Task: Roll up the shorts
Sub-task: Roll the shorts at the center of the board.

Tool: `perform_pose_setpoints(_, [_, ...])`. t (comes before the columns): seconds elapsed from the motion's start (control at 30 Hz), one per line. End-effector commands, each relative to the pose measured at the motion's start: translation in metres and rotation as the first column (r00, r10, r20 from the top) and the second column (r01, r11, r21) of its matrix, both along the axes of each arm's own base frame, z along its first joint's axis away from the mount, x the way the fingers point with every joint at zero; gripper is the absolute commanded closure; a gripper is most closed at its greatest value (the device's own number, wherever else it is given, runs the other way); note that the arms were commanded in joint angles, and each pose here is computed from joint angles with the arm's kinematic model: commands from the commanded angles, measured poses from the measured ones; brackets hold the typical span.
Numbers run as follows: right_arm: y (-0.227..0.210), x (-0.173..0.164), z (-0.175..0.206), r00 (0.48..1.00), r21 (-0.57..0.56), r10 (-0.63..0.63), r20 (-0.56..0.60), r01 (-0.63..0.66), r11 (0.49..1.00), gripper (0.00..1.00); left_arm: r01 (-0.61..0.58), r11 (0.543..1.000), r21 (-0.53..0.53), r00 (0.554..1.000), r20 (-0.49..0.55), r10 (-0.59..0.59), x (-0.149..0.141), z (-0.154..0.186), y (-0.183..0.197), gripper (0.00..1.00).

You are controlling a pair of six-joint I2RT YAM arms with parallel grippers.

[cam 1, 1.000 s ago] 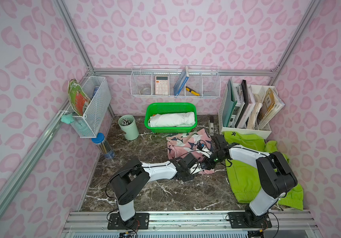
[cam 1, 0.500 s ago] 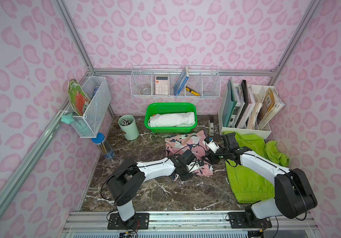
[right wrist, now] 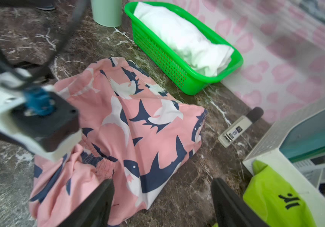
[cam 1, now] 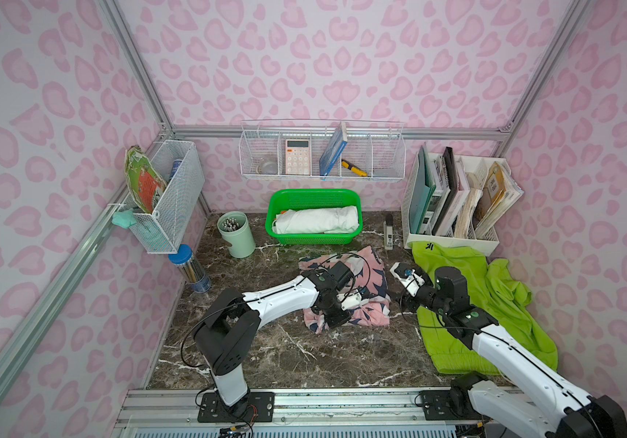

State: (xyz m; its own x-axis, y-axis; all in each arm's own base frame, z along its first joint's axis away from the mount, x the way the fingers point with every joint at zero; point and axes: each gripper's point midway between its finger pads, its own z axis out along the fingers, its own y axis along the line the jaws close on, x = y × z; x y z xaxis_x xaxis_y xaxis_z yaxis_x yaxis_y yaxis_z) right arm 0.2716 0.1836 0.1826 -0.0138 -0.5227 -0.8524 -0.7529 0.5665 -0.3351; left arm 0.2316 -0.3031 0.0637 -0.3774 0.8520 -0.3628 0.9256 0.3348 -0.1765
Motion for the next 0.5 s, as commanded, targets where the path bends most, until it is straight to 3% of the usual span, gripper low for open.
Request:
perform_pose_setpoints(0.0, [0.017,-0.021,0.015,0.972,-0.065,0.133,0.192,-0.123,0.99,0.12,-0.001,1.0,-0.012,0.988,-0.157,0.0,-0.017,0.004,0.003,0.96])
perform_pose_setpoints(0.1, [0.027,-0.038,0.01,0.954,-0.105,0.198,0.225,-0.178,0.978,0.11,-0.02,1.0,-0.004,0.973,-0.229,0.019,-0.014,0.005,0.005,0.96])
perform_pose_setpoints(0.47, [0.056,-0.079,-0.054,0.915,-0.369,0.396,0.08,-0.342,0.864,0.11,-0.022,0.999,0.041,0.919,-0.393,0.037,-0.014,-0.011,0.006,0.96])
